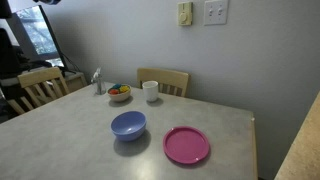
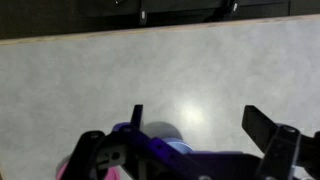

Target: Put the pink plate on the bowl

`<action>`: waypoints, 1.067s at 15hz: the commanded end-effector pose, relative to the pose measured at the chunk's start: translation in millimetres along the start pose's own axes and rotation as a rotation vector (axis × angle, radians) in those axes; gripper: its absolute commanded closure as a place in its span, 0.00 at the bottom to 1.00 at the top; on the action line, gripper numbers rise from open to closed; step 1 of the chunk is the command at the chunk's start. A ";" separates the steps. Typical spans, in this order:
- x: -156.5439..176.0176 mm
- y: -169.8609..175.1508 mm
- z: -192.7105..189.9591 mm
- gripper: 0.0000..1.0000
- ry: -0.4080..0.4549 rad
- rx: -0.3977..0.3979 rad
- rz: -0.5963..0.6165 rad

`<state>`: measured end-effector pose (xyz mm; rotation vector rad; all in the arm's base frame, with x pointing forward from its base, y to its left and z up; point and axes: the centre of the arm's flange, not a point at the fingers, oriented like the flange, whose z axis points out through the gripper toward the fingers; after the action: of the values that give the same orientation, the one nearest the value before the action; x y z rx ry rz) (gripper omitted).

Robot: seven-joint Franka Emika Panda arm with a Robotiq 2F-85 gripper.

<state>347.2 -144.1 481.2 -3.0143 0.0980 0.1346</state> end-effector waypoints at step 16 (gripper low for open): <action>159.2 104.1 54.3 0.00 0.082 -0.009 0.259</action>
<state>449.9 -224.1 425.0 -3.0303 0.4546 -0.0672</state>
